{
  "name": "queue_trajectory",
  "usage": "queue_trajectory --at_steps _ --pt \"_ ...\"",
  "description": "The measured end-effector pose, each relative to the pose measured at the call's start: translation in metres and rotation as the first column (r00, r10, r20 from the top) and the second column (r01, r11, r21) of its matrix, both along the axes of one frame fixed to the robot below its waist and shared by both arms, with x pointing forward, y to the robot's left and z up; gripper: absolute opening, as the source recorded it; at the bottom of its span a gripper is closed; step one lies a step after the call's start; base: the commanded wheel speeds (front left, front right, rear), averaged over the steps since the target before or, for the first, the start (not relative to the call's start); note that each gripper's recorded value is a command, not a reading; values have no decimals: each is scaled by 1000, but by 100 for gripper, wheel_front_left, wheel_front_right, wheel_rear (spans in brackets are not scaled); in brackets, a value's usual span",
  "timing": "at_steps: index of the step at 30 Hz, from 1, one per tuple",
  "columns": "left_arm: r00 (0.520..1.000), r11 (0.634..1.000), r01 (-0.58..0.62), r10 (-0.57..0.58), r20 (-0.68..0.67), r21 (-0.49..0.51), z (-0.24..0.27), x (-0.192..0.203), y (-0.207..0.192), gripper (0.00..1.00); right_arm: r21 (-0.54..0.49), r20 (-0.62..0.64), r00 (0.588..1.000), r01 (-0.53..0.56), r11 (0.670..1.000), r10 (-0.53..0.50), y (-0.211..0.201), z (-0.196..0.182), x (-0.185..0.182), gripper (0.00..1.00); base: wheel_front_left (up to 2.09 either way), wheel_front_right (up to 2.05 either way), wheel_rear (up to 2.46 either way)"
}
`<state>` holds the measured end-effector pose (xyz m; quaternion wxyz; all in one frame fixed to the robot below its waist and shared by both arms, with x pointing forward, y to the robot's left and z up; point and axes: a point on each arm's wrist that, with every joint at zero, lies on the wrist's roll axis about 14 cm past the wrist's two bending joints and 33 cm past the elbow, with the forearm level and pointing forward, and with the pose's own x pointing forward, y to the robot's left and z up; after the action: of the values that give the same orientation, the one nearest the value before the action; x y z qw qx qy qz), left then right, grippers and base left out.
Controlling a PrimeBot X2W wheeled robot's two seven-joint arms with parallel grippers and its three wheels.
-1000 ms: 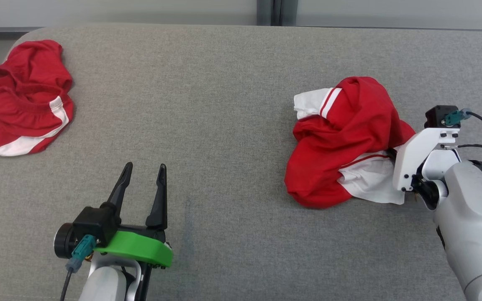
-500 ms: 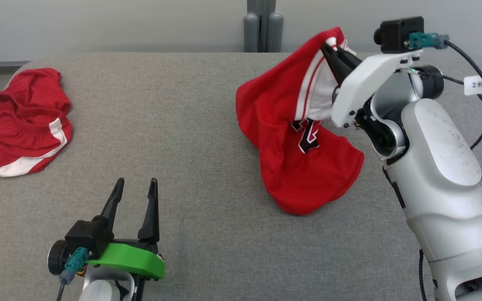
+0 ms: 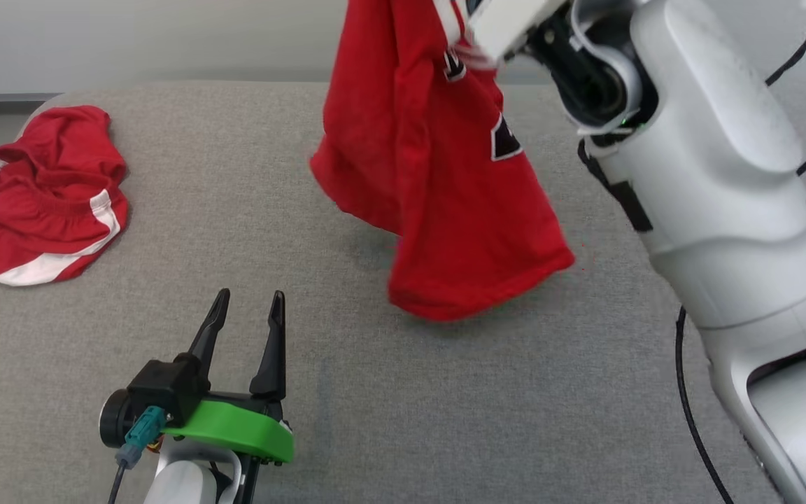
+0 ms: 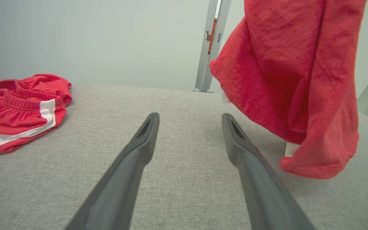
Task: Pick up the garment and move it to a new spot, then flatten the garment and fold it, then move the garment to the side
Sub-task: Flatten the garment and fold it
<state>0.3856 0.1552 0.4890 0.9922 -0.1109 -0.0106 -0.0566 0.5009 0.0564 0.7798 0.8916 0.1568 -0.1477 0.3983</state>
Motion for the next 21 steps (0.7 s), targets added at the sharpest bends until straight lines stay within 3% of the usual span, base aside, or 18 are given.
queue_trajectory --at_steps 4,6,13,16,21 --pt "1000 1000 -17 17 -19 2 -6 -1 6 100 225 77 997 -38 974 21 -6 47 4 0 0 0 0" --pt "999 1000 -27 28 -25 3 -8 0 9 100 284 99 995 -34 958 6 -11 58 9 0 0 0 0" --pt "999 1000 -28 28 -22 -6 -8 10 8 100 83 -87 985 154 985 -146 -31 -29 59 0 0 0 0" --pt "1000 1000 -10 10 -20 -16 -8 16 1 100 -25 -196 952 234 972 -234 -55 -89 73 0 0 0 0" --pt "999 999 26 -26 -21 -22 -10 24 -12 100 -126 -300 896 303 945 -327 -97 -153 76 0 0 0 0"
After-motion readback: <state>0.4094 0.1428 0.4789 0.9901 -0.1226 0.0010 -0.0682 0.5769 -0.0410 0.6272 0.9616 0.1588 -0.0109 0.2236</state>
